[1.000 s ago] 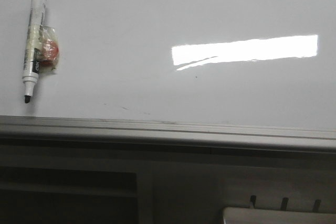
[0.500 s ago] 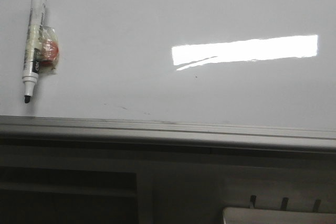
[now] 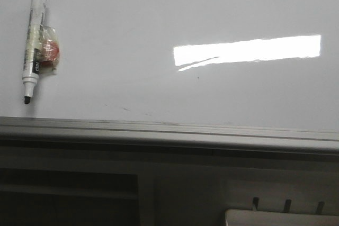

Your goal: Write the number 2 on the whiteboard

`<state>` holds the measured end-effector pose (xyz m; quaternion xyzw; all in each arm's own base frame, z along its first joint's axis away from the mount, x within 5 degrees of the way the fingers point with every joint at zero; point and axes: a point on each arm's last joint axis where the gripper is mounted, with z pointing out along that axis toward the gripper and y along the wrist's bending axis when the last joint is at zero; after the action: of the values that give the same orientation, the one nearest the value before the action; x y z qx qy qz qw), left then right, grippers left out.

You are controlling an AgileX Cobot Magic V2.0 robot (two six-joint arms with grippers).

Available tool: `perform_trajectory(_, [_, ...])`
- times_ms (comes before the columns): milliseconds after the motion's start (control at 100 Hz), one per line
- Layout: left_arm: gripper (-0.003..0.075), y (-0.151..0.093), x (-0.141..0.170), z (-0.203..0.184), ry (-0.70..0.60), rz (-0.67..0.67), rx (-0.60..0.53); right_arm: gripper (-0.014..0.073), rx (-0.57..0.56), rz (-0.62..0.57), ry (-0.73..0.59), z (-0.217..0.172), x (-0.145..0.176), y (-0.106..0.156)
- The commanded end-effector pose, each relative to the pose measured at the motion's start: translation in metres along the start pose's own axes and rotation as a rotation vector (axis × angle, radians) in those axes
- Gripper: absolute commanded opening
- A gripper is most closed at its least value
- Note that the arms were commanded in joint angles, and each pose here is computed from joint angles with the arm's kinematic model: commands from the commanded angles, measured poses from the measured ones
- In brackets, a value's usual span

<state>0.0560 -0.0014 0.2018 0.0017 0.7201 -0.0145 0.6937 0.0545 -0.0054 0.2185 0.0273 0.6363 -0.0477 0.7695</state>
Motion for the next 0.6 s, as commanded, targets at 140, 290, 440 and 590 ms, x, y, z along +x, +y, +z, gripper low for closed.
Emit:
perform_trajectory(140, [-0.002,0.0,-0.008,-0.002,-0.119,-0.083,0.01,-0.0071,0.003,0.005,-0.045,-0.002,-0.002,0.0])
perform_trajectory(290, [-0.0021,-0.001,-0.017,-0.004,-0.098,-0.154,0.023,-0.0071,0.011,0.047,0.006,0.001,-0.015,-0.001])
perform_trajectory(440, [-0.0021,-0.004,-0.045,-0.005,-0.064,-0.206,0.045,-0.0071,0.038,0.087,0.251,0.005,-0.036,-0.003])
perform_trajectory(590, [-0.002,-0.007,-0.084,-0.007,-0.08,-0.26,0.073,-0.0071,0.037,0.158,0.491,0.009,-0.056,-0.001])
